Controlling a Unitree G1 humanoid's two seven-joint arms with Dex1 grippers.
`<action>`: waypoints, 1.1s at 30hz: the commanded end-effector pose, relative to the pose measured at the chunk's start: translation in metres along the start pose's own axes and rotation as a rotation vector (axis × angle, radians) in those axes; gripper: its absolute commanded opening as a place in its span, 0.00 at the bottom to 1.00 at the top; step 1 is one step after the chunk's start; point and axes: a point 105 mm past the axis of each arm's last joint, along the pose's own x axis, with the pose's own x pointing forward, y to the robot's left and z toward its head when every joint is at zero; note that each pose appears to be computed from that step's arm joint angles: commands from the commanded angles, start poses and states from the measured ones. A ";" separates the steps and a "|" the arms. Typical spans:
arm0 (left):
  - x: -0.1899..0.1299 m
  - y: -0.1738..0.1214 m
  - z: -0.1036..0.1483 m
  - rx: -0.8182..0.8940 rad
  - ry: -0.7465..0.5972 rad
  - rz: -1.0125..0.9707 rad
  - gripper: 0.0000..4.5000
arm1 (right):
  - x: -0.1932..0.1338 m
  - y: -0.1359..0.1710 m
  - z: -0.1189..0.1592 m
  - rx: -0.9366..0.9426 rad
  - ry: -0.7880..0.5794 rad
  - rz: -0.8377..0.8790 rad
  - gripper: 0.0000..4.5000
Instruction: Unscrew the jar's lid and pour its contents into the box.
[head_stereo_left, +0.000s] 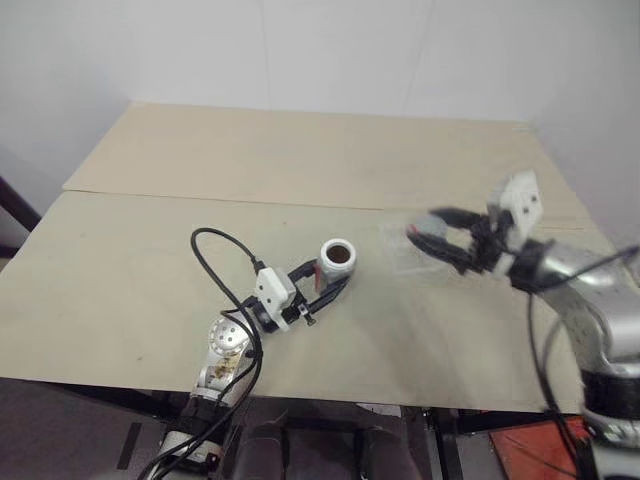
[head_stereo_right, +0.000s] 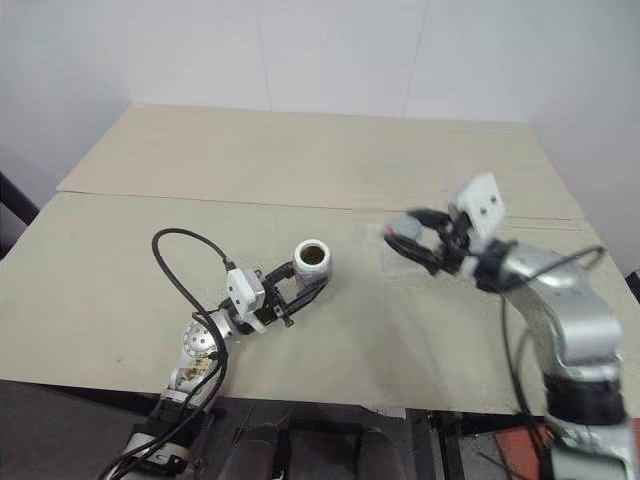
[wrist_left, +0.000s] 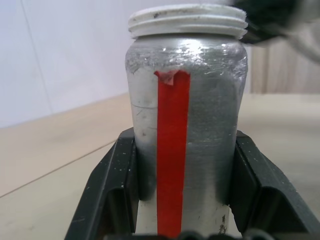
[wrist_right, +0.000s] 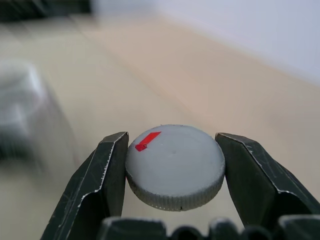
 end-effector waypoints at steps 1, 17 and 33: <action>0.009 0.014 0.013 0.019 -0.027 0.027 0.44 | -0.017 0.002 -0.012 0.012 0.075 -0.087 0.61; 0.029 0.034 0.013 0.078 0.015 -0.005 0.44 | -0.029 0.016 -0.093 0.158 0.401 -0.217 1.00; 0.120 0.065 0.001 0.495 0.295 -0.088 0.44 | -0.026 0.008 -0.040 0.036 0.228 -0.312 1.00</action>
